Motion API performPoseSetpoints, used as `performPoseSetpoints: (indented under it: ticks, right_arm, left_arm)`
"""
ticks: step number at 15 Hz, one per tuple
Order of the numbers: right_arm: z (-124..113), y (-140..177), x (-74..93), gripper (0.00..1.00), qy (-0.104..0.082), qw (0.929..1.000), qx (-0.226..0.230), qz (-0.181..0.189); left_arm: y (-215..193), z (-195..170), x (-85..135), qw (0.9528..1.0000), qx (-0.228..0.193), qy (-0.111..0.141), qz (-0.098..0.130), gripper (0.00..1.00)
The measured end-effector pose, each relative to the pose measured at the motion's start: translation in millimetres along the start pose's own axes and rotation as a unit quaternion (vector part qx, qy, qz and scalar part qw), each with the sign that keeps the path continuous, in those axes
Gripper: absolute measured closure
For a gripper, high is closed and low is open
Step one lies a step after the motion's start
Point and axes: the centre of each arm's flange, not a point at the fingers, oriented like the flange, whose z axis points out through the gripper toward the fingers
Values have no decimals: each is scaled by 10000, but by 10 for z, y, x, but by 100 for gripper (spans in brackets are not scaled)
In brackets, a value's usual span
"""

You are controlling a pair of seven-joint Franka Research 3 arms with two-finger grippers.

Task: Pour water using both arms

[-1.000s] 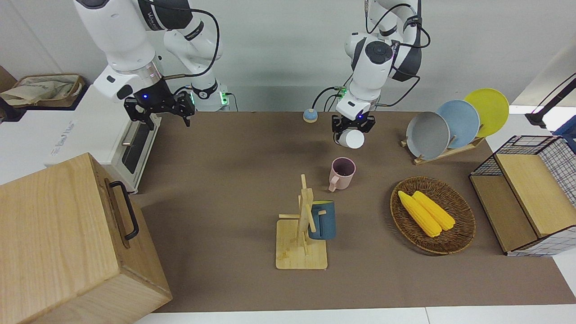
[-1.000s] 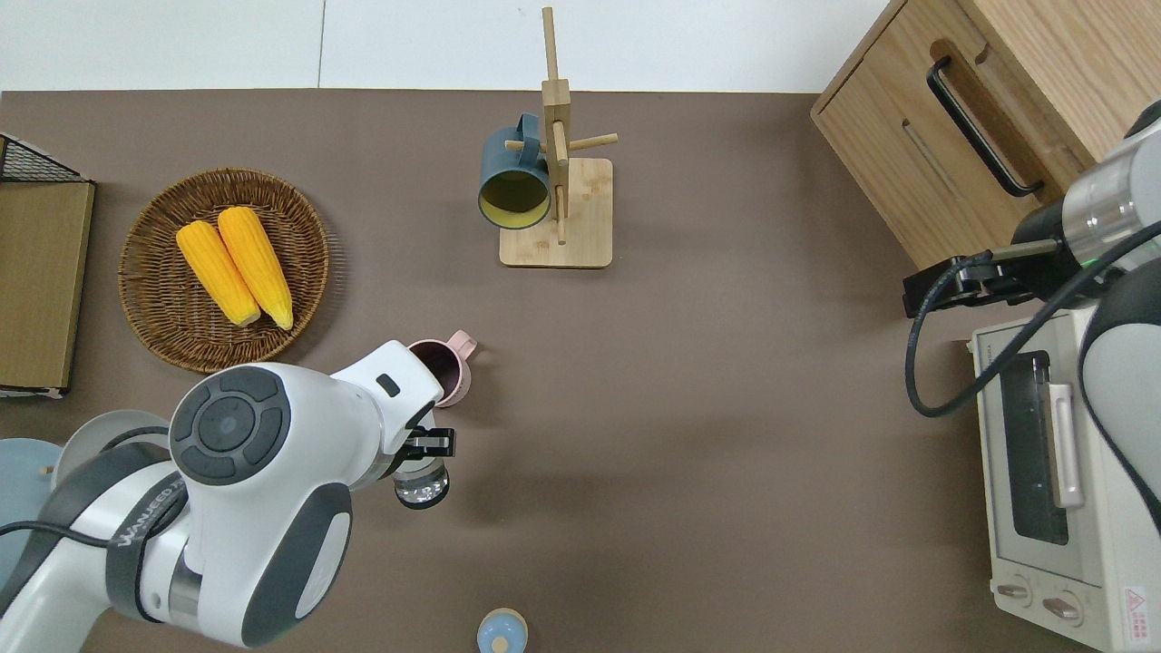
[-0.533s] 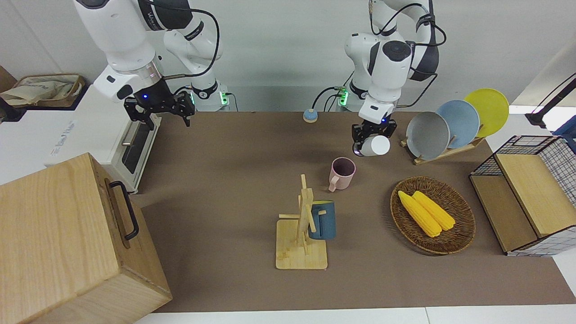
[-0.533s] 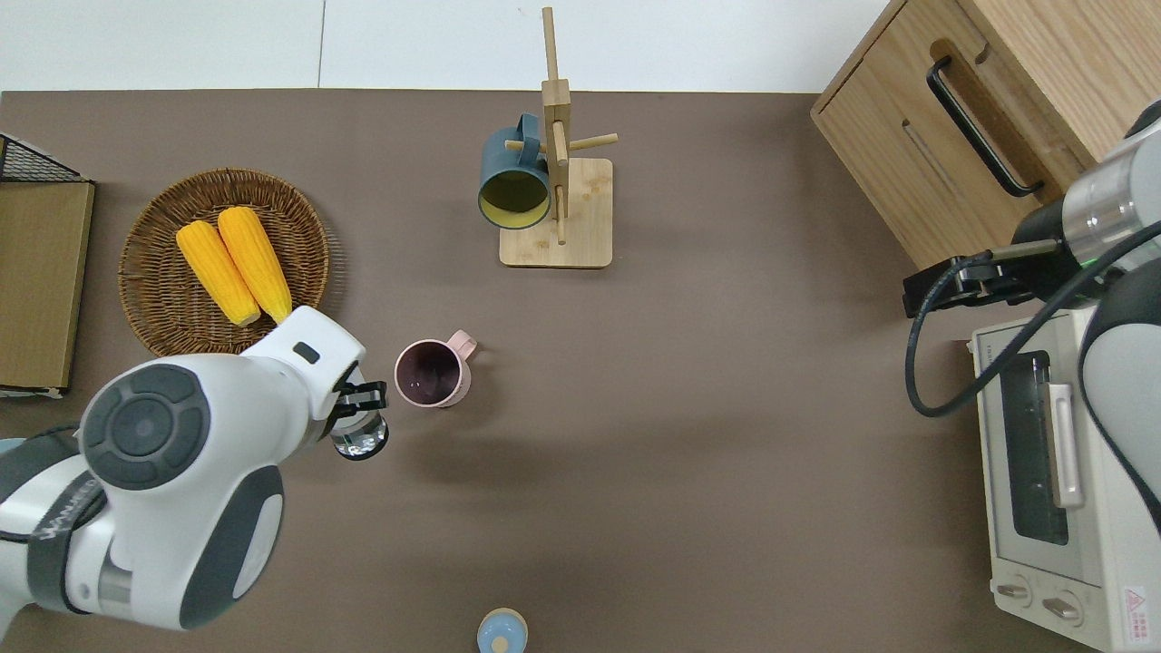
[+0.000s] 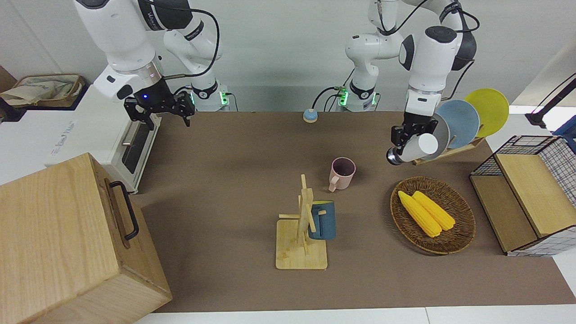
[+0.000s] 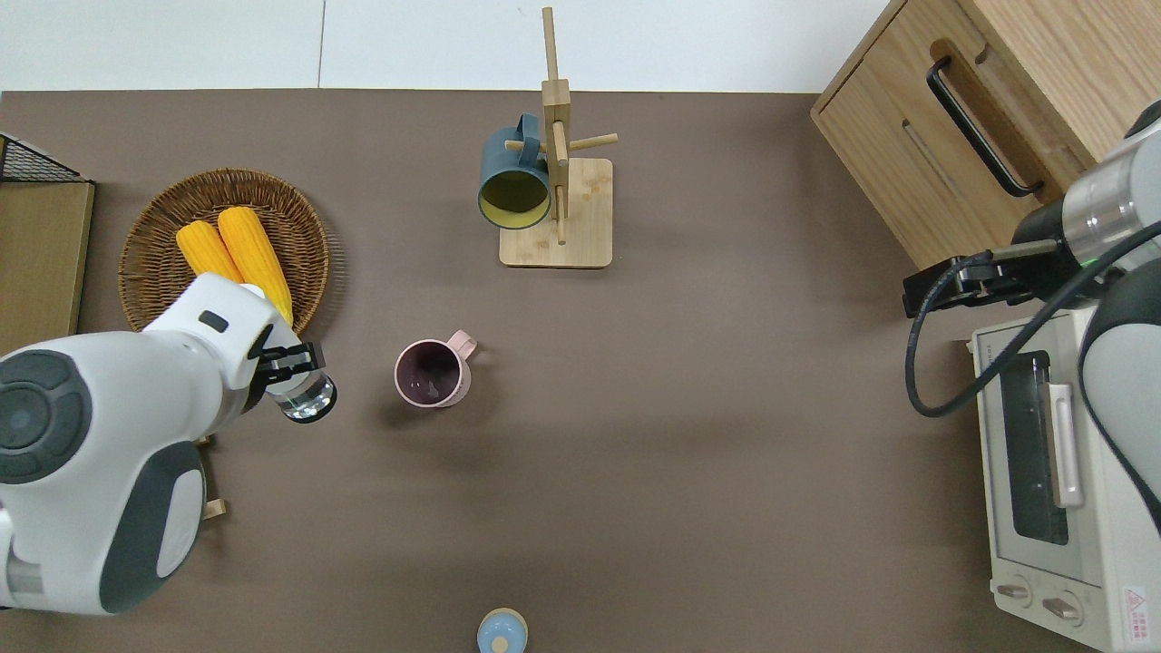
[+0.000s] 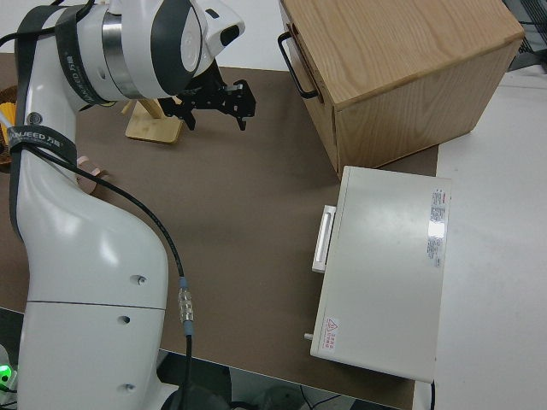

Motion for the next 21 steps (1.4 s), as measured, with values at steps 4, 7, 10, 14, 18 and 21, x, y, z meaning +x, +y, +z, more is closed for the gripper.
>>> performPoseSetpoints:
  ticks: [4, 7, 10, 14, 18, 21]
  right_arm:
    - [0, 0, 0, 0, 0, 10000, 0, 0]
    - [0, 0, 0, 0, 0, 10000, 0, 0]
    - [0, 0, 0, 0, 0, 10000, 0, 0]
    - [0, 0, 0, 0, 0, 10000, 0, 0]
    - [0, 0, 0, 0, 0, 10000, 0, 0]
    - [0, 0, 0, 0, 0, 10000, 0, 0]
  left_arm:
    - [-317, -273, 350, 9989, 8, 351, -305, 37]
    - [-598, -469, 610, 9977, 44, 606, -291, 37]
    - [-932, -631, 850, 9965, 125, 820, -71, 37]
    - [-1391, -747, 1139, 9943, 265, 1007, 218, 37]
    - [-1823, -730, 1299, 9935, 222, 1033, 433, 37]
    - [-2199, -753, 1364, 9918, -84, 1119, 607, 37]
